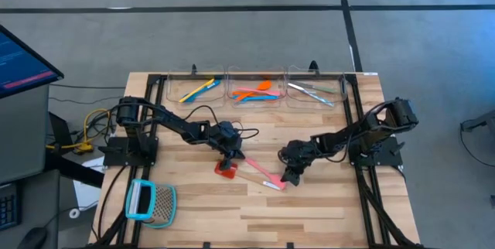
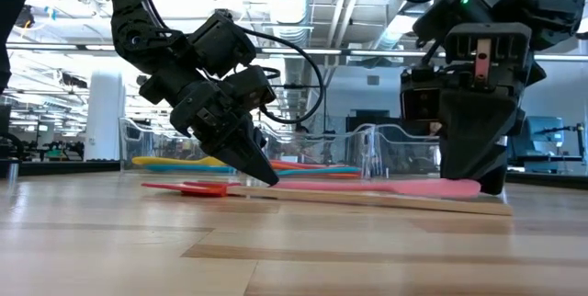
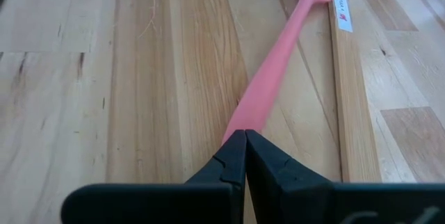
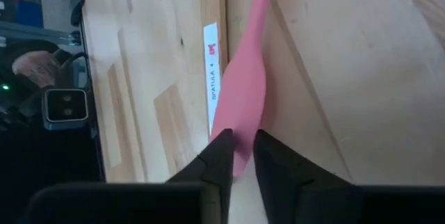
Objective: Pick & Place Kitchen Items
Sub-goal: Put the pink spatula into the middle transparent bin
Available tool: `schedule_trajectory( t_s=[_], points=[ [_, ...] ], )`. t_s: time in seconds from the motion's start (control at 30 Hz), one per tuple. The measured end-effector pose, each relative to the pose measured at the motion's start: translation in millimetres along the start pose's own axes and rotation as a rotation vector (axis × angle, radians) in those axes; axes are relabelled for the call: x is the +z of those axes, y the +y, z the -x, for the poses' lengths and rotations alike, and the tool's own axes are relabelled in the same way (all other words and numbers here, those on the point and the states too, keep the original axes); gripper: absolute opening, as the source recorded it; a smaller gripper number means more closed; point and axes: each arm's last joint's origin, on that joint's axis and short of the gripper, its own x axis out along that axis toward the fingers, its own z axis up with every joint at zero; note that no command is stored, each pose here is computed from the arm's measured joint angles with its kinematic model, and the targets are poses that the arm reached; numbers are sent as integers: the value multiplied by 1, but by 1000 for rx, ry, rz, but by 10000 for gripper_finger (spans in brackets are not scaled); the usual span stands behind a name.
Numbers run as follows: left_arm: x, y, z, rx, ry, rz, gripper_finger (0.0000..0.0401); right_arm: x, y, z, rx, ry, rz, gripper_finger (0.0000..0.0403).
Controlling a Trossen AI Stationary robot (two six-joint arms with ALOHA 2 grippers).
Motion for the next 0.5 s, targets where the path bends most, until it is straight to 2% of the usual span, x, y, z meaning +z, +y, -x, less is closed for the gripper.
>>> schedule_trajectory(
  t_s=[0.13,0.2,0.4,0.5],
  points=[
    [0,0,0,0,0,0,2,-1,2,-1,3,-13,2,10],
    [0,0,0,0,0,0,2,1,2,0,6,-24,-30,7],
    [0,0,-1,0,1,0,2,5,-3,-4,-1,-20,-107,71],
    [-2,0,-3,-7,1,0,2,7,-5,-15,11,51,-122,105]
  ],
)
